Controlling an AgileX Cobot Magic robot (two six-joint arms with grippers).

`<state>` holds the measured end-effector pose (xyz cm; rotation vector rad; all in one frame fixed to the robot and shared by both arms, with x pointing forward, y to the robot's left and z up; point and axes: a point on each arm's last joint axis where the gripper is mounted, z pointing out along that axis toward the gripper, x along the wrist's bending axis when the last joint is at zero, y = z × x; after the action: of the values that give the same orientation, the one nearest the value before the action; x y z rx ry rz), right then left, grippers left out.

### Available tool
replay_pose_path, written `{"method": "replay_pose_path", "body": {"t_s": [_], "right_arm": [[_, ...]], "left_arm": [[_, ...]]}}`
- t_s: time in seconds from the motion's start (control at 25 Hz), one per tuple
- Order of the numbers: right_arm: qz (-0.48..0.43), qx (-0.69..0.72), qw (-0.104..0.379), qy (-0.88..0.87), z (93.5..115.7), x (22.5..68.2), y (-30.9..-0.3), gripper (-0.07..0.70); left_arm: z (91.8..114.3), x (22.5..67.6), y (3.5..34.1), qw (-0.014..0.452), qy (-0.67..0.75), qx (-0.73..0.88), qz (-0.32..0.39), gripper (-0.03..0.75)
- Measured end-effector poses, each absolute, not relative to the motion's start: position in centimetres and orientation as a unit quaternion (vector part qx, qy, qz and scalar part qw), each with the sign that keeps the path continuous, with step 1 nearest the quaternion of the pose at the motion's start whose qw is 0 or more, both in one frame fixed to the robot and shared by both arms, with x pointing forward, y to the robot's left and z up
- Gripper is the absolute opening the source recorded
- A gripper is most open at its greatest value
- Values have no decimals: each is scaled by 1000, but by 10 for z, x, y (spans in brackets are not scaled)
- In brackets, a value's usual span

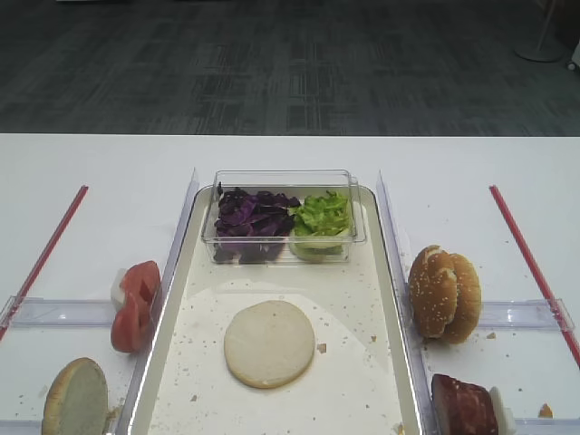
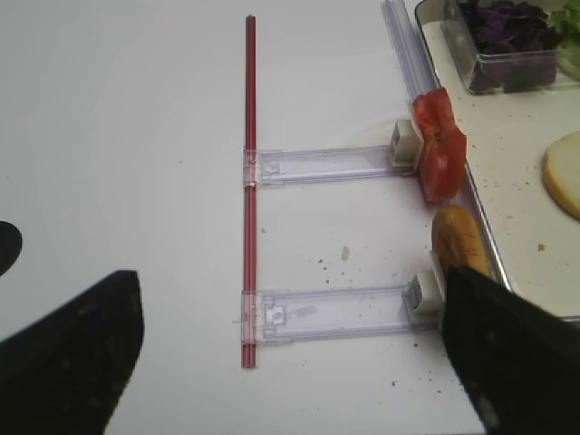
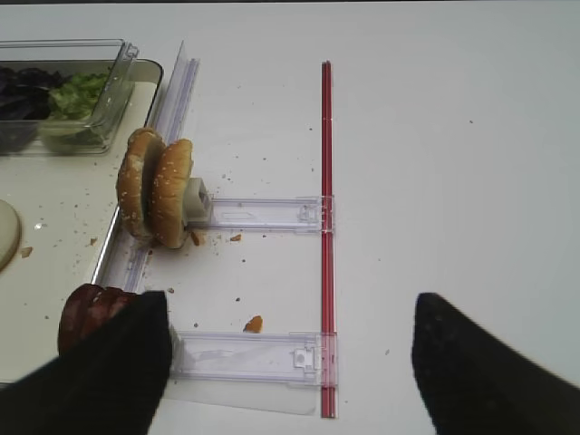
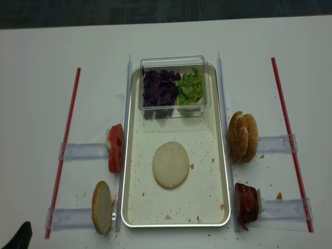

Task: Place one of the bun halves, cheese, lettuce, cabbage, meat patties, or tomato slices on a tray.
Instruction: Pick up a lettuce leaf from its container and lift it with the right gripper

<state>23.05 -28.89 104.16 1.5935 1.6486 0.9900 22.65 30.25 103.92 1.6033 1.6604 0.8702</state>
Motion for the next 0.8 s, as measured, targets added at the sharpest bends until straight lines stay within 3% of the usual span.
{"method": "replay_pose_path", "body": {"t_s": [0.6, 0.8], "right_arm": [[380, 603, 321, 624, 1043, 231, -289, 571], [399, 594, 338, 611, 1065, 239, -289, 571]], "left_arm": [[1039, 227, 303, 331, 635, 613, 333, 615], [1039, 227, 303, 331, 635, 613, 333, 615]]}}
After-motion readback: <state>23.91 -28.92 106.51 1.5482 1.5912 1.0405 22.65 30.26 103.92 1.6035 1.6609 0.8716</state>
